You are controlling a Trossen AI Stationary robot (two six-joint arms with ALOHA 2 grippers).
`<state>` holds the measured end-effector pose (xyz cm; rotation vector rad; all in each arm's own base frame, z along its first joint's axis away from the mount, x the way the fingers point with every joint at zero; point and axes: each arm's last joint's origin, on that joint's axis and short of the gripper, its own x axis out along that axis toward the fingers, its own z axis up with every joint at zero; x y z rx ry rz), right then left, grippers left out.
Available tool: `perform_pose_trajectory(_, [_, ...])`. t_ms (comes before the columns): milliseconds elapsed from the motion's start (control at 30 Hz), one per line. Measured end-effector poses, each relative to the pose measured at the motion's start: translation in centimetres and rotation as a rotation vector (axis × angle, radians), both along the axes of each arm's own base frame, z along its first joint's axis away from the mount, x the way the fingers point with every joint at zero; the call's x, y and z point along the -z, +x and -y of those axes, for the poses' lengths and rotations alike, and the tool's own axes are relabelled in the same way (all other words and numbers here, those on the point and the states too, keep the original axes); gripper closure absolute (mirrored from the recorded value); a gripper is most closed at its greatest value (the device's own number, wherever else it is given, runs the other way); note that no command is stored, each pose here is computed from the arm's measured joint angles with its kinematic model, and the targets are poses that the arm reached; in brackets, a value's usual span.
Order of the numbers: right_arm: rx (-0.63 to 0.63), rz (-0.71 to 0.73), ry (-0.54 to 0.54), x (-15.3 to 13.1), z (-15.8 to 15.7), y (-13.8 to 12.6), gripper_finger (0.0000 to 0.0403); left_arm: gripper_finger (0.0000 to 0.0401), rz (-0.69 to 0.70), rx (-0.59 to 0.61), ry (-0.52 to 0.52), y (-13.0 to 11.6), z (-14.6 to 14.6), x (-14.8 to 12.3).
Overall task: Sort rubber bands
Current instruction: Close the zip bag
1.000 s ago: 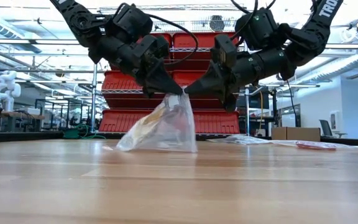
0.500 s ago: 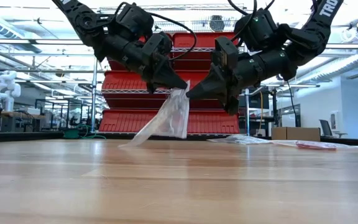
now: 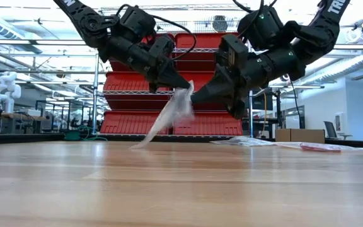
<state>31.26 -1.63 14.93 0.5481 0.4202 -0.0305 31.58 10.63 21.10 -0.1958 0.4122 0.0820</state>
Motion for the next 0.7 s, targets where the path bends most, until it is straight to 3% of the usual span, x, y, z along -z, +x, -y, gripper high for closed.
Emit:
perform_pose_trajectory(500, [-0.012, -0.084, 0.019, 0.6, -0.9, -0.4, 0.04, 0.04, -0.03, -0.037, -0.004, -0.7, -1.3, 0.1])
perform_pose_trajectory(700, [0.026, -0.196, -0.093, -0.6, -0.1, -2.0, 0.0399, 0.04, -0.068, -0.028, -0.011, -0.9, -1.2, 0.4])
